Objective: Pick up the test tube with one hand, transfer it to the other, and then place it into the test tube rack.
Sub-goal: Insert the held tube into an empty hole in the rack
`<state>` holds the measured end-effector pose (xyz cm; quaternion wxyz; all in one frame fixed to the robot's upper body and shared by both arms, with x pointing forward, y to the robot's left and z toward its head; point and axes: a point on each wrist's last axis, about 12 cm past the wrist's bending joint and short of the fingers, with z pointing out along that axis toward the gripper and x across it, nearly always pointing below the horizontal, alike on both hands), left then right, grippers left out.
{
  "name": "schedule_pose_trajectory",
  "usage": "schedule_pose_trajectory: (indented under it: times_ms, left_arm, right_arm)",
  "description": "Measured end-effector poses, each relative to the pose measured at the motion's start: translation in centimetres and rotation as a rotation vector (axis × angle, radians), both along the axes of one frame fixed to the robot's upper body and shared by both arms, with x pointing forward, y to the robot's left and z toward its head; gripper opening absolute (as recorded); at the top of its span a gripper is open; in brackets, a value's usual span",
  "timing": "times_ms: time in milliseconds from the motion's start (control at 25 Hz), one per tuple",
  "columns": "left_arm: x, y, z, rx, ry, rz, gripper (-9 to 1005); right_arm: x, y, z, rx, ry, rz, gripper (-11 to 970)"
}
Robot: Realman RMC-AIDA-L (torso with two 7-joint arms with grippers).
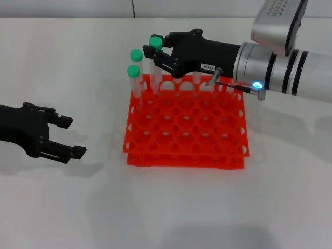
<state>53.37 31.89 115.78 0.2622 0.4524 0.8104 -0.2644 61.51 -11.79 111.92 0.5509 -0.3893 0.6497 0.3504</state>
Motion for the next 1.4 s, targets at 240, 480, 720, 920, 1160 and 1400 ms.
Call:
schedule_pose_trajectory:
  times_ms: [240,480,720,920,1160,1400]
  left_arm:
    - [0.1,0.0,0.0,0.002,-0.005,0.004,883]
    - [0.2,0.0,0.0,0.003,-0.008,0.004,883]
    - [0.2,-0.1,0.1,0.003,-0.009,0.004,883]
    - [0.2,0.0,0.1,0.003,-0.011,0.005,883]
    - [0.3,0.0,0.1,0.005,-0.015,0.009,883]
    - [0.3,0.0,0.1,0.006,-0.015,0.009,883]
  right_arm:
    - [-0.1,-0.2,-0.3,-0.005,0.007,-0.005,293]
    - [0.0,-0.4,-0.6,-0.012,0.022,-0.011,295]
    - [0.0,-0.4,-0.6,-0.014,0.026,-0.016,296]
    - [0.0,-0.5,-0.8,-0.017,0.029,-0.019,298]
    - [-0.1,-0.5,-0.9,-0.022,0.032,-0.018,300]
    - [-0.3,-0.5,-1.0,-0.027,0.032,-0.013,301]
